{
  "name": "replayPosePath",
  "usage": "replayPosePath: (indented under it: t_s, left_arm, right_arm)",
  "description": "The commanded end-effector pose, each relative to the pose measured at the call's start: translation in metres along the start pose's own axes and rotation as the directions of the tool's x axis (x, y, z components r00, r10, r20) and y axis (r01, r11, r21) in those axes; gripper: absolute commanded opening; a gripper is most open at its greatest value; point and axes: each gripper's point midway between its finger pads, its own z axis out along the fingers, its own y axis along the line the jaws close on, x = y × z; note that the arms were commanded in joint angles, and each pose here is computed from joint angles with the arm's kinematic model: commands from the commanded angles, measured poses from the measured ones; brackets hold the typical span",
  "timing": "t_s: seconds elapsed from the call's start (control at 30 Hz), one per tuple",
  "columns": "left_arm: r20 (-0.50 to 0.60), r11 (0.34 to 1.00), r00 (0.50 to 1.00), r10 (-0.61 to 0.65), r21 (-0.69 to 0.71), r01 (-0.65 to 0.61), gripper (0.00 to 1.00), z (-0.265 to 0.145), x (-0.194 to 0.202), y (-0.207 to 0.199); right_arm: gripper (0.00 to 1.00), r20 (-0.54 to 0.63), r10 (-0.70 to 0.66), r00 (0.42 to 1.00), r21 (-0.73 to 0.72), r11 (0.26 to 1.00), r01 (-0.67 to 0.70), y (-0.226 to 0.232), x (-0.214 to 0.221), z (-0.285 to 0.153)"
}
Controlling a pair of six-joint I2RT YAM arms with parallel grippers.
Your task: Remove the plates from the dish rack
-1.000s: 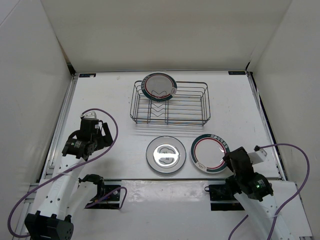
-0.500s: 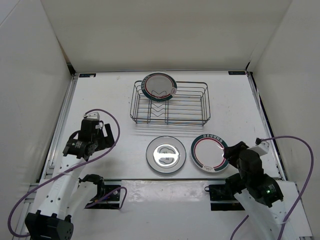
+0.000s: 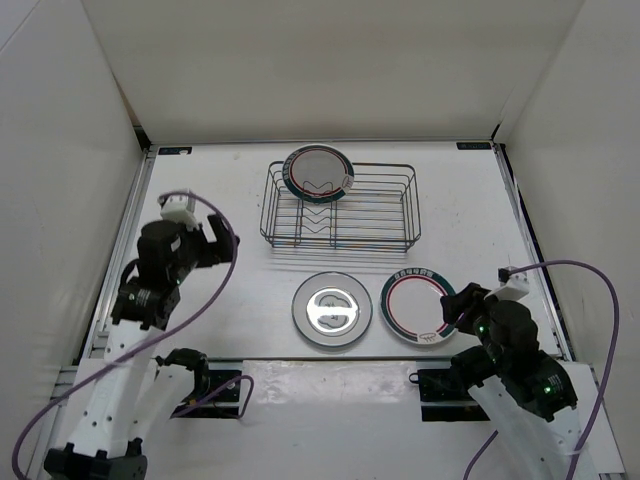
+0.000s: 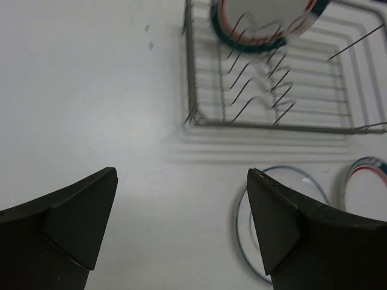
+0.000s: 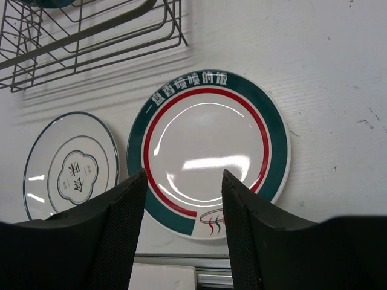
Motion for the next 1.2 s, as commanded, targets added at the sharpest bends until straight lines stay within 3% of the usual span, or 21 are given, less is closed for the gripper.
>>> replayPosePath:
  t_s: [0.0, 0.17, 0.27, 0.3, 0.33, 0.37, 0.4, 0.43, 0.5, 0.53, 0.7, 0.83, 1.17]
  left_arm:
    - [0.192, 0.978, 0.978, 0.081, 0.174, -0.115, 0.98, 0.005, -0.095, -0.051]
    - [0.270, 0.865, 0.938, 0.217, 0.392, -0.313, 0.95, 0.019, -0.153, -0.115]
    - [0.273, 0.784, 0.880, 0.389, 0.404, -0.472, 0.96, 0.071, -0.165, -0.137]
    - [0.350, 0.698, 0.802, 0.483, 0.399, -0.595, 0.96, 0.070, -0.175, -0.157]
    - [0.366, 0.657, 0.773, 0.518, 0.408, -0.633, 0.98, 0.077, -0.174, -0.166]
    - [0.415, 0.590, 0.698, 0.583, 0.373, -0.715, 0.98, 0.092, -0.185, -0.176]
    - [0.415, 0.476, 0.612, 0.673, 0.390, -0.788, 0.99, 0.124, -0.156, -0.195]
    - [0.445, 0.400, 0.513, 0.734, 0.327, -0.856, 0.99, 0.135, -0.157, -0.199]
    - [0.438, 0.326, 0.427, 0.791, 0.287, -0.901, 1.00, 0.169, -0.146, -0.213]
    - [0.474, 0.267, 0.357, 0.805, 0.248, -0.931, 1.00, 0.171, -0.154, -0.225]
    - [0.440, 0.198, 0.324, 0.838, 0.307, -0.931, 0.96, 0.228, -0.118, -0.229]
    - [0.423, 0.184, 0.297, 0.856, 0.287, -0.940, 0.96, 0.254, -0.104, -0.220]
    - [0.439, 0.278, 0.416, 0.796, 0.344, -0.897, 0.96, 0.286, -0.113, -0.196]
  right_arm:
    - [0.56, 0.084, -0.041, 0.996, -0.063, 0.997, 0.046, 0.014, -0.026, -0.008]
    - [0.56, 0.048, -0.049, 0.998, -0.086, 0.995, 0.053, 0.018, -0.010, 0.011]
    - [0.57, 0.034, -0.062, 0.998, -0.098, 0.993, 0.065, 0.020, -0.008, 0.012]
    - [0.57, 0.030, -0.063, 0.998, -0.101, 0.993, 0.066, 0.020, -0.006, 0.012]
    - [0.59, 0.026, -0.064, 0.998, -0.102, 0.993, 0.066, 0.021, -0.005, 0.013]
    - [0.59, 0.021, -0.069, 0.997, -0.132, 0.989, 0.071, 0.026, -0.004, 0.012]
    - [0.59, 0.020, -0.072, 0.997, -0.143, 0.987, 0.074, 0.028, -0.004, 0.012]
    - [0.60, 0.018, -0.079, 0.997, -0.153, 0.985, 0.080, 0.029, -0.003, 0.013]
    - [0.60, 0.010, -0.081, 0.997, -0.163, 0.983, 0.082, 0.031, -0.001, 0.013]
    - [0.60, 0.012, -0.084, 0.996, -0.165, 0.983, 0.085, 0.031, -0.002, 0.013]
    - [0.62, -0.005, -0.104, 0.995, -0.209, 0.973, 0.100, 0.038, 0.003, 0.014]
    - [0.63, -0.037, -0.122, 0.992, -0.242, 0.964, 0.109, 0.044, 0.009, 0.013]
    - [0.64, -0.070, -0.140, 0.988, -0.272, 0.955, 0.116, 0.049, 0.015, 0.014]
